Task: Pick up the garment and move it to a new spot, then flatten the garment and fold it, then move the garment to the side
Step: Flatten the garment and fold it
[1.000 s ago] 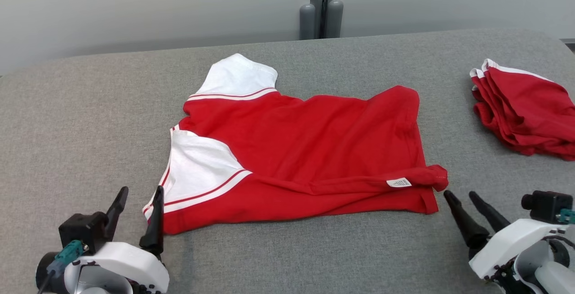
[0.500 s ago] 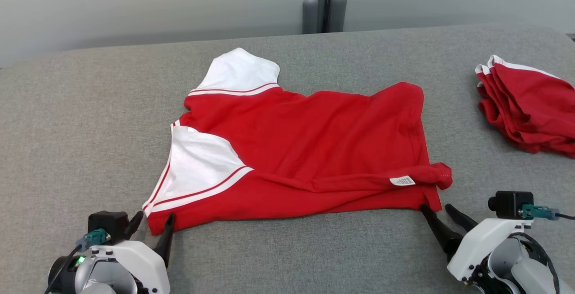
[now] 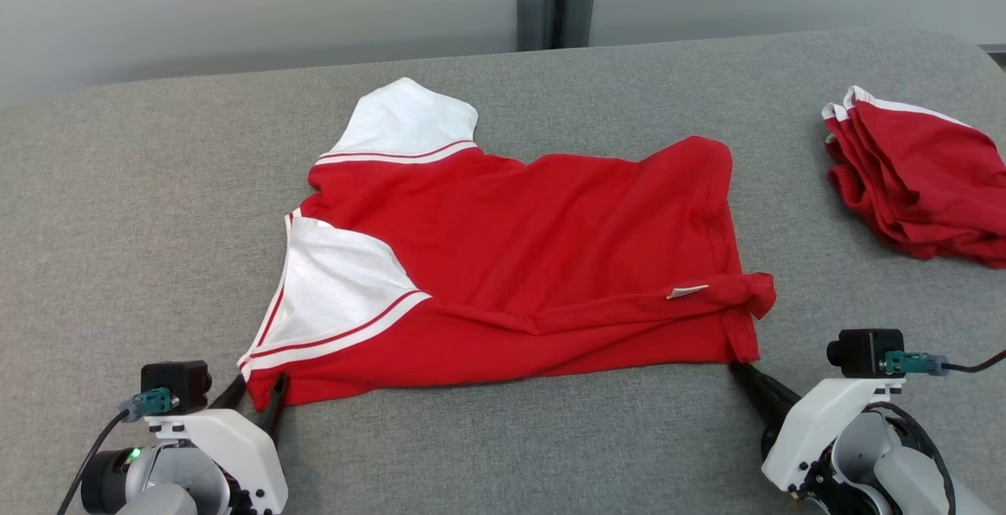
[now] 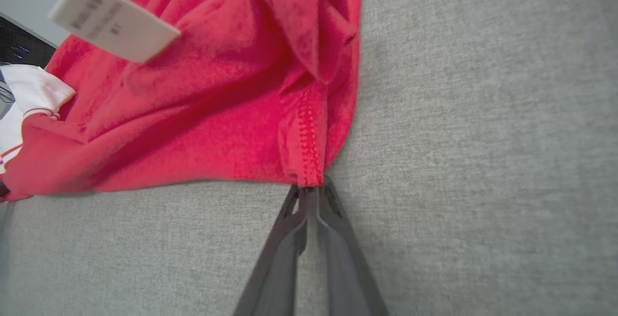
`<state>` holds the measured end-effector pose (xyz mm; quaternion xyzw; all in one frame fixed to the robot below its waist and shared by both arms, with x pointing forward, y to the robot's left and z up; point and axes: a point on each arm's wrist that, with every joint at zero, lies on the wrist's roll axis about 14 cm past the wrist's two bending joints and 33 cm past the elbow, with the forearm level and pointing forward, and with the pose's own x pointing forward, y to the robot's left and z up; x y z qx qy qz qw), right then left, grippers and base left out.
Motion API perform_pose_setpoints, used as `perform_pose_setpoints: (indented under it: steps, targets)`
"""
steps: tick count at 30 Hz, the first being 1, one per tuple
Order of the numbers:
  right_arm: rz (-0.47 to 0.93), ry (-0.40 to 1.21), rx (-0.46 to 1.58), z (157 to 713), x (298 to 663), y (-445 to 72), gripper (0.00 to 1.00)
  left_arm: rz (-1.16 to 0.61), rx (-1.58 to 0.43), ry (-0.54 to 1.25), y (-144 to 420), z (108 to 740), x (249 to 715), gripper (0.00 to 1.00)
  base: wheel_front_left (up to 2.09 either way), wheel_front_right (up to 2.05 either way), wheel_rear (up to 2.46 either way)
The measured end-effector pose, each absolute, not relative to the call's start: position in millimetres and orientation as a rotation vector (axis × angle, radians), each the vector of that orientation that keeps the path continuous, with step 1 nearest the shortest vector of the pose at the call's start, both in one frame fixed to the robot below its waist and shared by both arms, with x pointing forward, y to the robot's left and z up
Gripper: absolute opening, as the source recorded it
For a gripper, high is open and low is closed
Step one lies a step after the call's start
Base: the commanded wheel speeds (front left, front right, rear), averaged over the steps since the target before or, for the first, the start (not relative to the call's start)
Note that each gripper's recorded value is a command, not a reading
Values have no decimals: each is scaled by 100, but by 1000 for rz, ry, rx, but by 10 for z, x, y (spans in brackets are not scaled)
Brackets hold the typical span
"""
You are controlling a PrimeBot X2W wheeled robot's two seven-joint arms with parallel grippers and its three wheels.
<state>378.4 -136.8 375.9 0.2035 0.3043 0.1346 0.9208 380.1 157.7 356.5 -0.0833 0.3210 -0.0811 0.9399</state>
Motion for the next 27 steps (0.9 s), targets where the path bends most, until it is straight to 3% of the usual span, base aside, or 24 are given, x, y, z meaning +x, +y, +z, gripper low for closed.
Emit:
perform_pose_setpoints:
  steps: [1, 11, 27]
  targets:
    - [278, 626, 419, 3759, 3778, -1359, 0, -169, -170, 656, 1571, 3566, 3797, 0, 0, 0, 0]
    - [316, 590, 415, 3902, 3821, -1299, 0, -174, -179, 602, 1562, 3741, 3839, 0, 0, 0, 0]
    - [342, 669, 389, 4008, 3630, -1577, 0, -140, -206, 636, 1617, 3962, 3326, 0, 0, 0, 0]
